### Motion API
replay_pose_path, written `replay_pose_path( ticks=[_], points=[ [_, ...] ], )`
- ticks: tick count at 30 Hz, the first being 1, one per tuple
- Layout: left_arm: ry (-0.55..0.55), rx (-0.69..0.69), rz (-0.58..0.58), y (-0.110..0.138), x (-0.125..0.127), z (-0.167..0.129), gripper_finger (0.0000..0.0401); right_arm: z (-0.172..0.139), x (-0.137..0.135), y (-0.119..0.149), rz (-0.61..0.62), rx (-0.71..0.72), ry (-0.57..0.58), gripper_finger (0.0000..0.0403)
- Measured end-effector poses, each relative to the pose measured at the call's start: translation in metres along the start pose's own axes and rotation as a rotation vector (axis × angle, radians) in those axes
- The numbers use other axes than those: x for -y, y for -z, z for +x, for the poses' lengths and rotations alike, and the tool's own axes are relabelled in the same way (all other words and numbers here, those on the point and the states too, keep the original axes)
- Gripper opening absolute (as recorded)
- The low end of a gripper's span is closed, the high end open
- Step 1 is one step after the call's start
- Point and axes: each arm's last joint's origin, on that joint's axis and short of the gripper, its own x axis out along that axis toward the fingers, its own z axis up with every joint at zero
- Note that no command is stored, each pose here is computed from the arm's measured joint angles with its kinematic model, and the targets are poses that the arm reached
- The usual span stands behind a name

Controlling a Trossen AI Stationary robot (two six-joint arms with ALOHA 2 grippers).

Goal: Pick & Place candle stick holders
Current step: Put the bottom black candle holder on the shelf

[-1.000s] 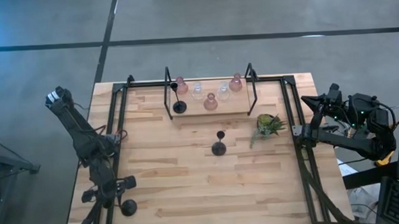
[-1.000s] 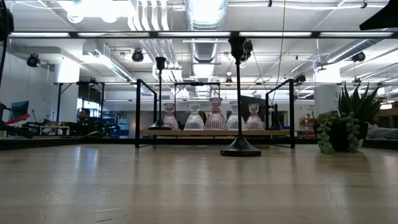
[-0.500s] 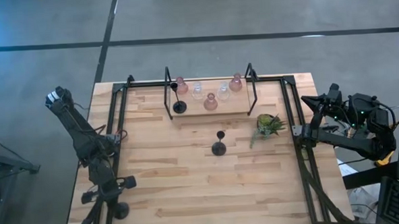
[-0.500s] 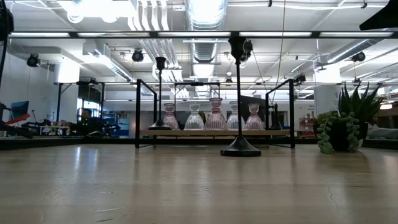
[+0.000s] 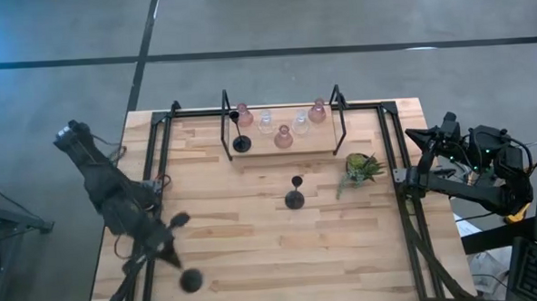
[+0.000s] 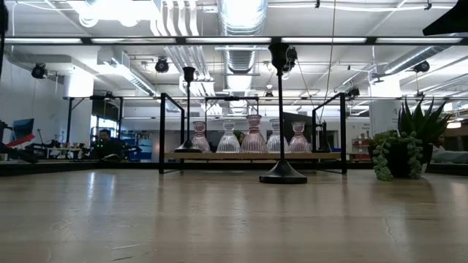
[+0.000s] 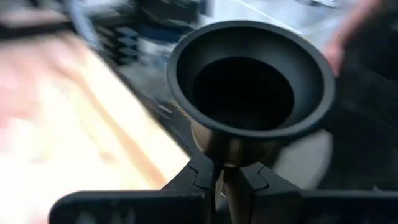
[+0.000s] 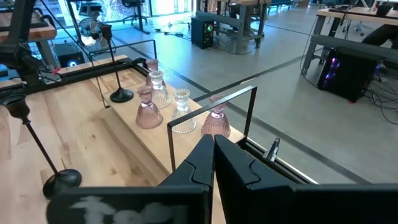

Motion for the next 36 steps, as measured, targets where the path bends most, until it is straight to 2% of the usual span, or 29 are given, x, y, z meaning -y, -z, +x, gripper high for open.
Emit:
replay_pose_path(
  ticks=[5,12,15,17,21,28,33,36],
  points=[
    [-0.240,0.101,0.016,-0.066,-0.025,-0.011,0.0016,0.000,0.000,0.000,0.000,0.000,0.000,0.0008],
    [-0.584,0.207,0.019,-0.153,-0.089,-0.034,0.0016,0.000,0.000,0.000,0.000,0.000,0.000,0.0008],
    [-0.689,0.225,0.026,-0.180,-0.113,-0.048,0.0016,0.000,0.000,0.000,0.000,-0.001,0.000,0.0008],
    [-0.713,0.226,0.031,-0.194,-0.129,-0.055,0.0016,0.000,0.000,0.000,0.000,0.000,0.000,0.0008],
    [-0.771,0.199,0.008,-0.209,-0.163,-0.058,0.0016,0.000,0.000,0.000,0.000,0.000,0.000,0.0008],
    [-0.885,0.100,0.005,-0.208,-0.225,-0.055,0.0016,0.000,0.000,0.000,0.000,0.000,0.000,0.0008],
    [-0.998,0.095,-0.025,-0.204,-0.270,-0.071,0.0016,0.000,0.000,0.000,0.000,0.000,0.000,0.0008],
    [-1.024,0.127,-0.018,-0.204,-0.297,-0.087,0.0016,0.000,0.000,0.000,0.000,0.000,0.000,0.0008]
  ],
)
